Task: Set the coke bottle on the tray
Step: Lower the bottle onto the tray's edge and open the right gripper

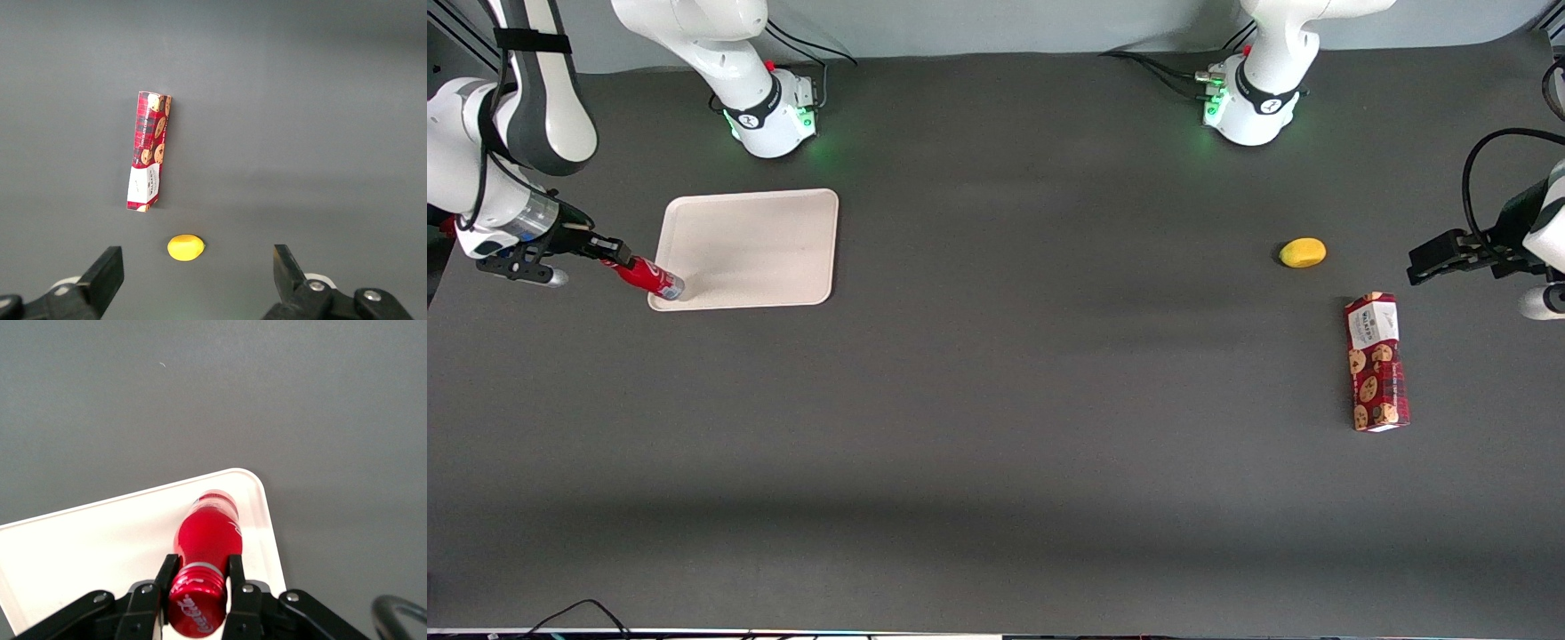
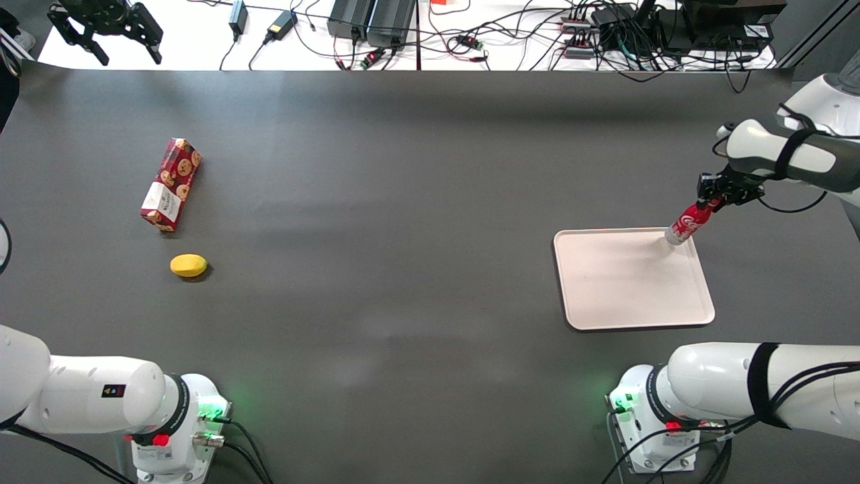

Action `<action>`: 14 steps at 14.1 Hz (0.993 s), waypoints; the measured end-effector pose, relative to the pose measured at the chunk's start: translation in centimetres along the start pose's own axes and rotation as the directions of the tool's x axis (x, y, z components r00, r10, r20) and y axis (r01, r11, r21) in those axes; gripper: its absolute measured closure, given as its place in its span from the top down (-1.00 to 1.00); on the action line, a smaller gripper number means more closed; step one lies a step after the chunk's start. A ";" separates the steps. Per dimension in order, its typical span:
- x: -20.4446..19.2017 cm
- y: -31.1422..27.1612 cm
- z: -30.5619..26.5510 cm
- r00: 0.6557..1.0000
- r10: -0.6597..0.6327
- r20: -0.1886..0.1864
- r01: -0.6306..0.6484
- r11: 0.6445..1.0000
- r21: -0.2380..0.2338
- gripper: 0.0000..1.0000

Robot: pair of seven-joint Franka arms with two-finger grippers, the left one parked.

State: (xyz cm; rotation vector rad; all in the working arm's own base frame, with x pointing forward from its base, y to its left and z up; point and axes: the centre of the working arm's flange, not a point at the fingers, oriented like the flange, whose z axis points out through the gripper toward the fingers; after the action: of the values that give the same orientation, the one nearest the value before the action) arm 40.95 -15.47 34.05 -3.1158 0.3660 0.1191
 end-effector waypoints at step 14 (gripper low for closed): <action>-0.9 1.0 2.6 0.999 -0.032 0.029 0.034 0.998 -0.061 0.00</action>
State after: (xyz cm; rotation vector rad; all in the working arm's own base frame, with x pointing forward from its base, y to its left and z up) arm 39.66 -16.20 31.52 -3.1754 0.3164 0.1770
